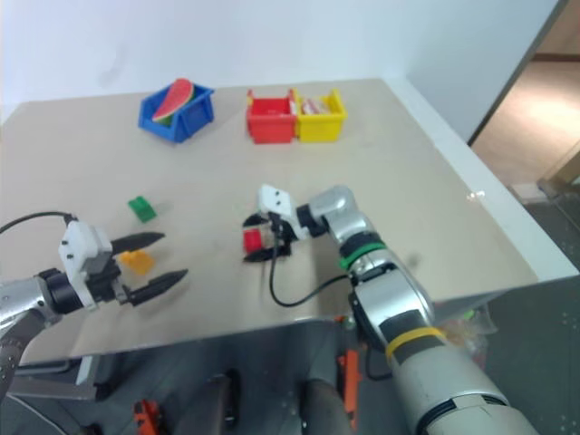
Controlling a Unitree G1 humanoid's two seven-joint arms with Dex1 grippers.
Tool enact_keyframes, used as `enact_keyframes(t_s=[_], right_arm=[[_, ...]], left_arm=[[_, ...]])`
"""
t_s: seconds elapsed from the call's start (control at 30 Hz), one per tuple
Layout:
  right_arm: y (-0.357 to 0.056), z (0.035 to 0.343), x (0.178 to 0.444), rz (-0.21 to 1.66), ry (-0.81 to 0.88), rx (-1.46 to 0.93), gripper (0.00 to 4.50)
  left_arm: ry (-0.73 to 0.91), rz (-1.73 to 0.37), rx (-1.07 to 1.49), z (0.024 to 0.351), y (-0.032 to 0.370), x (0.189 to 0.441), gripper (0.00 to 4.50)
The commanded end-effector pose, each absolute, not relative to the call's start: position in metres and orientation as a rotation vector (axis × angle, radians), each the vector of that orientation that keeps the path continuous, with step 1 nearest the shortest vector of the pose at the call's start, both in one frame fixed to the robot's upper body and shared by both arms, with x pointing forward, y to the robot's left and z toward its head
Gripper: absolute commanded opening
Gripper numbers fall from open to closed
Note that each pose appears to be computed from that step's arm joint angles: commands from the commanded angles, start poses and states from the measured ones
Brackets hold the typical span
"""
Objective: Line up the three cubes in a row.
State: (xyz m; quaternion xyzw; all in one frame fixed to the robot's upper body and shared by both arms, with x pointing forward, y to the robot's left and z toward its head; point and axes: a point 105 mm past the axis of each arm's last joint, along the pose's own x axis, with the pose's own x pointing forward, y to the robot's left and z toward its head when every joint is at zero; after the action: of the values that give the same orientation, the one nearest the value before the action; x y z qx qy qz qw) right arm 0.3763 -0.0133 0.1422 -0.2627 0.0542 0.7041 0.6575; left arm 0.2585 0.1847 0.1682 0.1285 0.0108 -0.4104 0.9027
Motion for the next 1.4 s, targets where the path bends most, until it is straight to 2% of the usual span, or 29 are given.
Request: enact_keyframes(t_s=[0.03,0.3,0.43,0.73,0.9,1.07,1.4], right_arm=[[-0.009,0.177,0.38,1.587,-0.014,-0.606,4.44],[-0.012,0.243,0.379,1.465,-0.25,-0.491,4.44],[-0.011,0.253,0.375,1.355,-0.249,-0.443,4.44],[0.008,0.253,0.354,1.283,-0.265,-0.28,4.44],[0.01,0.252,0.35,1.265,-0.282,-0.295,4.44],[0.006,0.248,0.348,1.253,-0.287,-0.335,4.44],[-0.001,0.247,0.35,1.22,-0.294,-0.384,4.44]], left_arm=[[-0.014,-0.809,0.28,0.178,0.191,0.263,4.5],[-0.076,-0.441,0.271,0.225,0.248,0.303,4.5],[0.021,-0.391,0.328,0.226,0.273,0.317,4.5],[0.141,-0.537,0.392,0.229,0.296,0.348,4.5],[0.218,-0.621,0.405,0.223,0.295,0.363,4.5],[0.268,-0.62,0.4,0.217,0.301,0.374,4.5],[0.335,-0.639,0.377,0.194,0.301,0.383,4.5]])
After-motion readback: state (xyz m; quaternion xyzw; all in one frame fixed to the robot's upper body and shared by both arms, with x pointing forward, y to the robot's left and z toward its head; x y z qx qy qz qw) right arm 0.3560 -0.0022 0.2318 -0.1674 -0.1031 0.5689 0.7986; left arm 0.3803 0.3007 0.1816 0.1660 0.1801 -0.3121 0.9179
